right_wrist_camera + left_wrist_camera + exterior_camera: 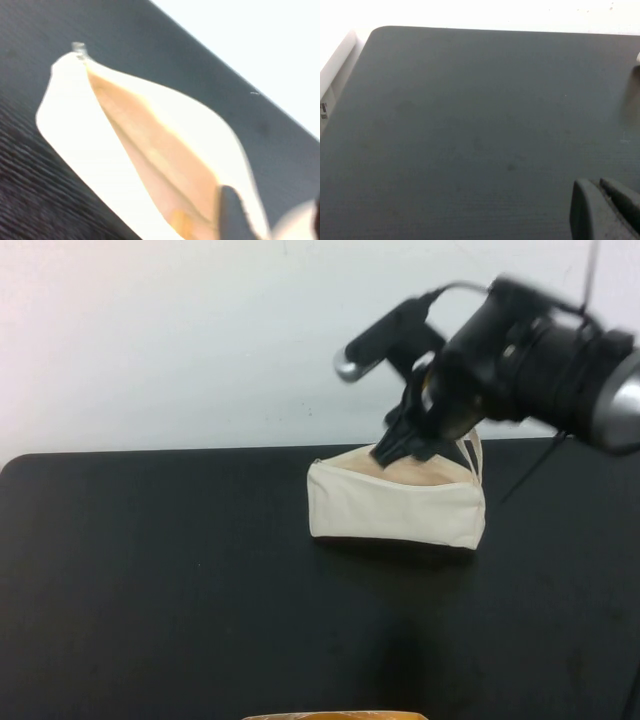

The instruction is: Put eraser into pencil case

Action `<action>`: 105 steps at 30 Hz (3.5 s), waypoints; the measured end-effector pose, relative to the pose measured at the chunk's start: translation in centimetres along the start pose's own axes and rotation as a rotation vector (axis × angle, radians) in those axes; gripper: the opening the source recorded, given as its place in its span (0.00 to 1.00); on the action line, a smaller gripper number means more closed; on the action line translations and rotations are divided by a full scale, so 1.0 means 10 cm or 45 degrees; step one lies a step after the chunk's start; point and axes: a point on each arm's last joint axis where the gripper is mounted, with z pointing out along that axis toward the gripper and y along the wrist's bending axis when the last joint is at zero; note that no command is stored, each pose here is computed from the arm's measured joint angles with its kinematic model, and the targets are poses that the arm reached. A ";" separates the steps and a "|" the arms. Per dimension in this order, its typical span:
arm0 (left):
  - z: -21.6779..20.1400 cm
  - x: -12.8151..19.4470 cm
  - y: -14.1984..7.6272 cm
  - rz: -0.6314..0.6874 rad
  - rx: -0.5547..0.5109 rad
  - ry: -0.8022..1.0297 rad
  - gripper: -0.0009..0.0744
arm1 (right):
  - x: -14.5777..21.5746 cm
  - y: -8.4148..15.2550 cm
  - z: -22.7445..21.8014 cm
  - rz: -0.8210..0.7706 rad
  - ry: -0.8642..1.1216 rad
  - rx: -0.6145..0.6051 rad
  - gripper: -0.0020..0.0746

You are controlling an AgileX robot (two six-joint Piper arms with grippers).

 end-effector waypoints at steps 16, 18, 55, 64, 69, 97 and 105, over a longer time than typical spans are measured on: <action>0.00 0.00 0.00 0.000 0.000 0.000 0.01 | 0.11 -0.70 -2.16 0.028 -0.113 0.027 0.03; 0.00 0.00 0.00 0.000 0.000 0.000 0.01 | 0.21 -0.72 -2.34 0.047 -0.088 0.002 0.03; 0.00 0.00 0.00 0.000 0.000 0.000 0.01 | 1.76 -0.54 -2.59 0.211 -0.819 -0.014 0.02; 0.00 0.00 0.00 0.000 0.000 0.000 0.01 | 3.01 -0.34 -2.29 0.509 -0.781 0.302 0.02; 0.00 0.00 0.00 0.000 0.000 0.000 0.01 | 3.42 -0.19 -2.15 0.595 -0.763 0.476 0.02; 0.00 0.00 0.00 0.000 0.000 0.000 0.01 | 3.99 0.11 -1.58 0.746 -0.518 0.469 0.02; 0.00 0.00 0.00 0.000 0.000 0.000 0.01 | 3.97 0.13 -1.58 0.787 -0.545 0.401 0.02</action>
